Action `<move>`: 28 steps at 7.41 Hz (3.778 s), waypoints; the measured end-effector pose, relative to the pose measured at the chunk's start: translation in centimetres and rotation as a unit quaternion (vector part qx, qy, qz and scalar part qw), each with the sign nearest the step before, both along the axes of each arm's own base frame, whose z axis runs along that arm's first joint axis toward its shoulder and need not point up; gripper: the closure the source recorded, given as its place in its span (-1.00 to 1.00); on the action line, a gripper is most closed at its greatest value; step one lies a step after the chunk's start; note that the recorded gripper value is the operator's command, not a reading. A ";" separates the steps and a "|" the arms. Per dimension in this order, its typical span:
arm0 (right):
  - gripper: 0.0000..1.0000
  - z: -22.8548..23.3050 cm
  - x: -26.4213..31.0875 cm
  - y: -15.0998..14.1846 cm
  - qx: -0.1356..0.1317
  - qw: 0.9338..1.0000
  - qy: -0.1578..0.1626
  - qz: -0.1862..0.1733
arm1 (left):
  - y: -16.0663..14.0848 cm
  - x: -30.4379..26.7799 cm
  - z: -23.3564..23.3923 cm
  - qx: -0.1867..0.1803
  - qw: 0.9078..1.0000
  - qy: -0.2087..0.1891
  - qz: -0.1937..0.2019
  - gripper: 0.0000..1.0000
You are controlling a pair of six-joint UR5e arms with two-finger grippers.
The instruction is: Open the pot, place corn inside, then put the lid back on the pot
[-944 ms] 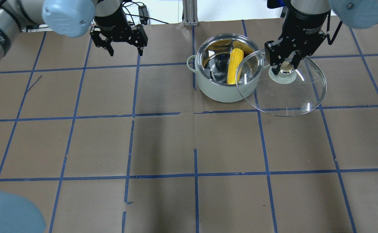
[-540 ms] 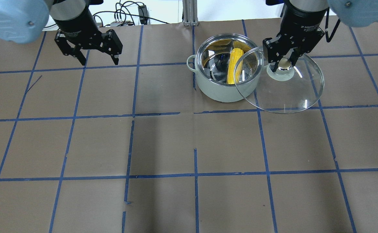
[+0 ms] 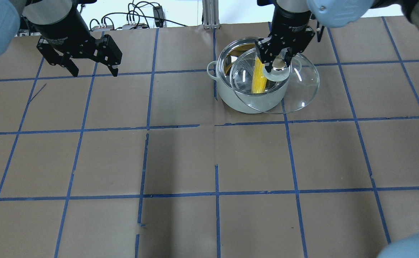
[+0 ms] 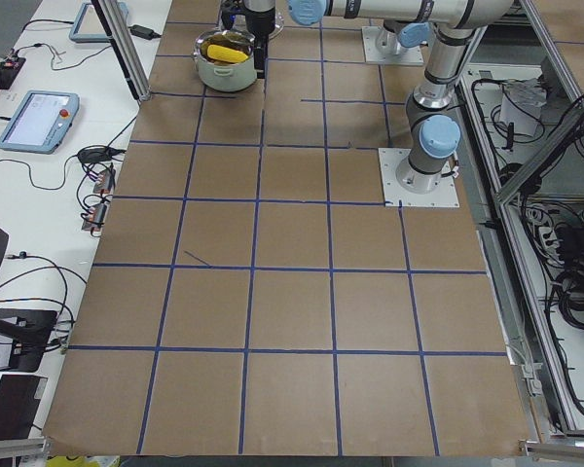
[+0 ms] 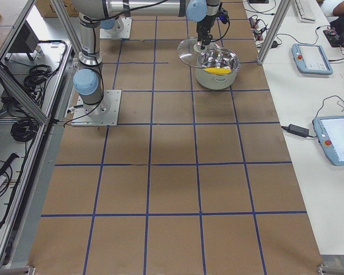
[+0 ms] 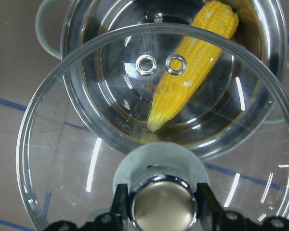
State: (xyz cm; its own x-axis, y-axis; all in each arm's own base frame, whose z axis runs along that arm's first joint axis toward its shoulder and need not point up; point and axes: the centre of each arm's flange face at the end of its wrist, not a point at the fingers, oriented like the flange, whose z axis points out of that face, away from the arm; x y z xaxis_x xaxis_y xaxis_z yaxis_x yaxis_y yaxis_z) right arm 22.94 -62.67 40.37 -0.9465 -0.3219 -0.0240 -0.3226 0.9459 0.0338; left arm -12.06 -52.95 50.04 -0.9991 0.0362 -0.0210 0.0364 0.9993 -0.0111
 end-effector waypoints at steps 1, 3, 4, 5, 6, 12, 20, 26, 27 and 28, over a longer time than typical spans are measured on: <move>0.42 -2.4 1.1 -1.8 -0.008 1.000 -0.001 0.005 | 0.0 -0.1 0.0 -0.001 1.000 0.000 -0.001 -1.00; 0.42 -3.9 1.6 -3.0 -0.019 1.000 -0.002 0.008 | -0.1 -0.1 0.0 -0.004 1.000 0.002 -0.001 -1.00; 0.42 -3.7 1.6 -3.2 -0.023 1.000 -0.002 0.008 | -0.1 -0.1 0.0 -0.005 1.000 0.001 -0.001 -1.00; 0.41 -3.3 1.6 -3.5 -0.028 1.000 -0.002 0.009 | -0.1 -0.1 0.0 -0.005 1.000 0.001 -0.001 -1.00; 0.41 -2.9 1.6 -3.8 -0.032 0.999 -0.002 0.010 | -0.1 -0.1 0.0 -0.005 1.000 0.001 -0.001 -1.00; 0.41 -4.1 1.3 -5.6 -0.031 0.999 -0.002 0.010 | -0.1 -0.1 -0.1 -0.004 1.000 0.001 -0.001 -1.00; 0.38 -4.4 -0.2 -6.2 -0.030 0.999 0.003 0.011 | -0.1 -0.1 -0.1 -0.003 1.000 -0.001 -0.001 -1.00; 0.38 -4.1 0.6 -5.9 -0.032 0.999 -0.004 0.009 | -0.1 -0.1 -0.2 -0.003 1.000 -0.002 -0.001 -1.00; 0.38 -4.1 0.6 -5.9 -0.032 0.999 -0.004 0.009 | -0.1 -0.1 -0.2 -0.003 1.000 -0.002 -0.001 -1.00; 0.15 -4.2 0.6 -5.9 -0.032 0.999 -0.004 0.009 | -0.1 -0.1 -0.2 -0.002 1.000 -0.002 -0.001 -1.00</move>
